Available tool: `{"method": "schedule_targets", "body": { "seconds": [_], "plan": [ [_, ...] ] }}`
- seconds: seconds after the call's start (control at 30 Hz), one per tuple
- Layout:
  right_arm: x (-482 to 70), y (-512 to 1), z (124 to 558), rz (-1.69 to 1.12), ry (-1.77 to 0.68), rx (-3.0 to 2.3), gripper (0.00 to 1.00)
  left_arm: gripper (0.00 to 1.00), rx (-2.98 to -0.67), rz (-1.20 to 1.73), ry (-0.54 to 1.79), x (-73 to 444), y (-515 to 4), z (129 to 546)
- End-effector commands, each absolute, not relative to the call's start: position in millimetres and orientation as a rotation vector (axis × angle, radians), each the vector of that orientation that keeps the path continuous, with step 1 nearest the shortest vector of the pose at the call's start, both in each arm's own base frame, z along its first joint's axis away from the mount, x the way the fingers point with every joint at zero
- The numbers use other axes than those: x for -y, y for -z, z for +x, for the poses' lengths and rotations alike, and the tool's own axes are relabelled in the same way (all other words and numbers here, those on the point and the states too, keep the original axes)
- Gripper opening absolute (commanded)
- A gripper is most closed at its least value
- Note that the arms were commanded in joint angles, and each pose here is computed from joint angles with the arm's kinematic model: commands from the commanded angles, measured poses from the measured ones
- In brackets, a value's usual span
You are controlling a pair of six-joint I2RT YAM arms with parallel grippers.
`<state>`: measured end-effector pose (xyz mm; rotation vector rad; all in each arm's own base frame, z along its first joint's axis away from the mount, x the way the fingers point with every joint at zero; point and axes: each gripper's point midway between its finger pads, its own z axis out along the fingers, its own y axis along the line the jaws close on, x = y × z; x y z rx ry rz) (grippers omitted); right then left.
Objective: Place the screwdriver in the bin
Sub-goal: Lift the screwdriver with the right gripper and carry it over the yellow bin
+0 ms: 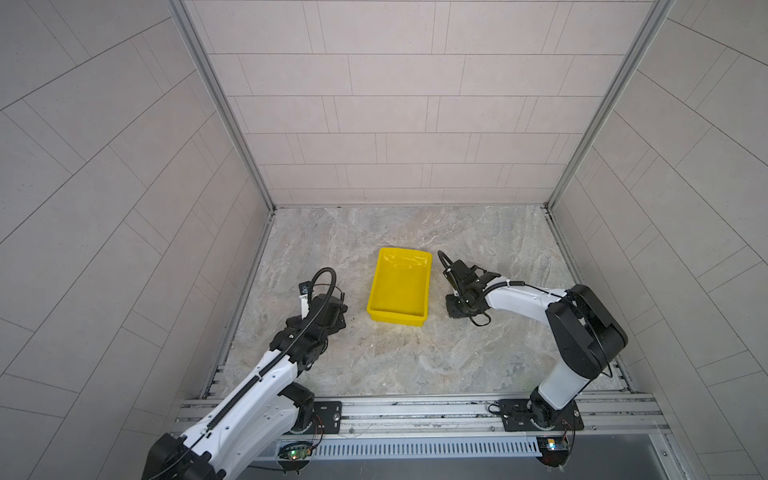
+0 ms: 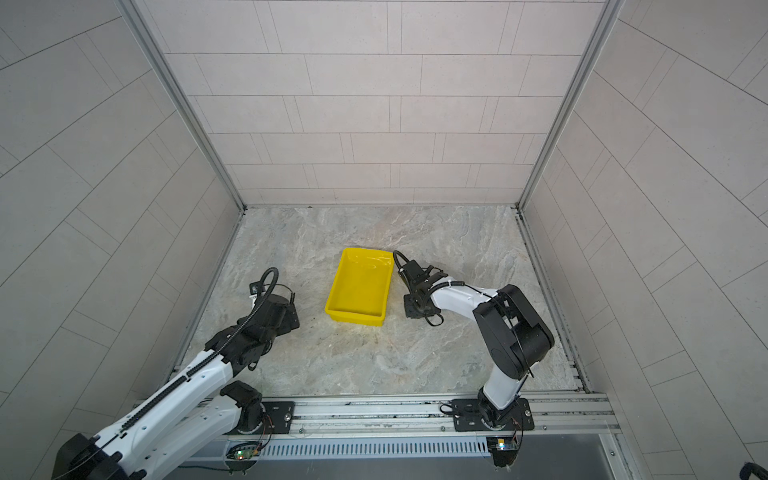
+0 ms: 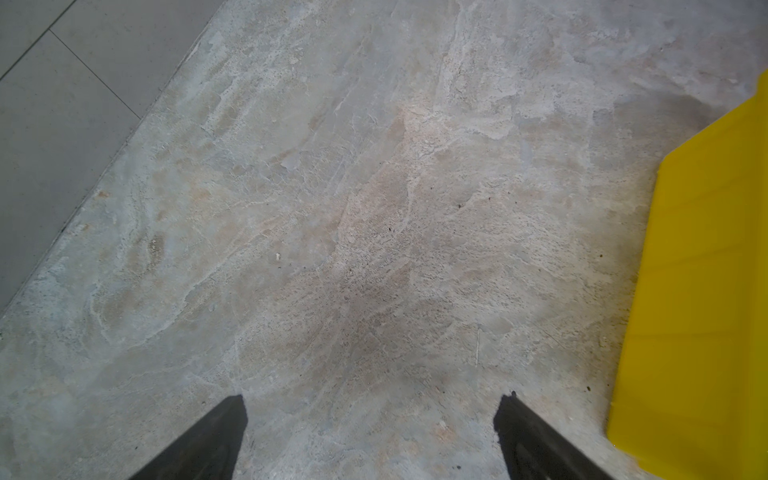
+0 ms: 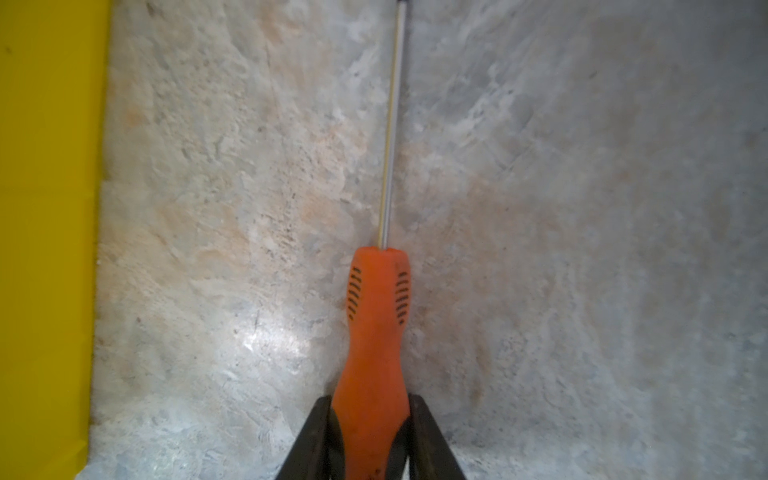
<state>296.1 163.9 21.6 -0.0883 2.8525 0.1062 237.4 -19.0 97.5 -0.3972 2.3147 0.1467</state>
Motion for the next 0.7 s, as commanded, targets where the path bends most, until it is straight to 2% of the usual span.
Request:
{"method": "schedule_targets", "body": {
  "seconds": [0.0, 0.07, 0.23, 0.47, 0.57, 0.67],
  "plan": [
    [-155, -30, 286, -0.058, -0.083, -2.844, 0.25, 1.00, -2.302, -0.402, -0.149, 18, -100, 239],
    [-156, -40, 283, -0.042, -0.115, -2.825, 0.18, 1.00, -2.305, -0.395, -0.147, 19, -101, 240],
    [-165, -78, 268, 0.034, -0.215, -2.718, 0.17, 1.00, -2.295, -0.413, -0.153, 16, -101, 239],
    [-249, -155, 266, 0.149, -0.622, -2.408, 0.13, 1.00, -2.294, -0.422, -0.160, 15, -101, 239],
    [-296, -169, 288, 0.237, -0.867, -2.281, 0.12, 1.00, -2.309, -0.411, -0.168, 15, -100, 237],
    [-333, -172, 312, 0.251, -0.905, -2.305, 0.12, 1.00, -2.296, -0.430, -0.175, 12, -102, 236]
  ]
}}
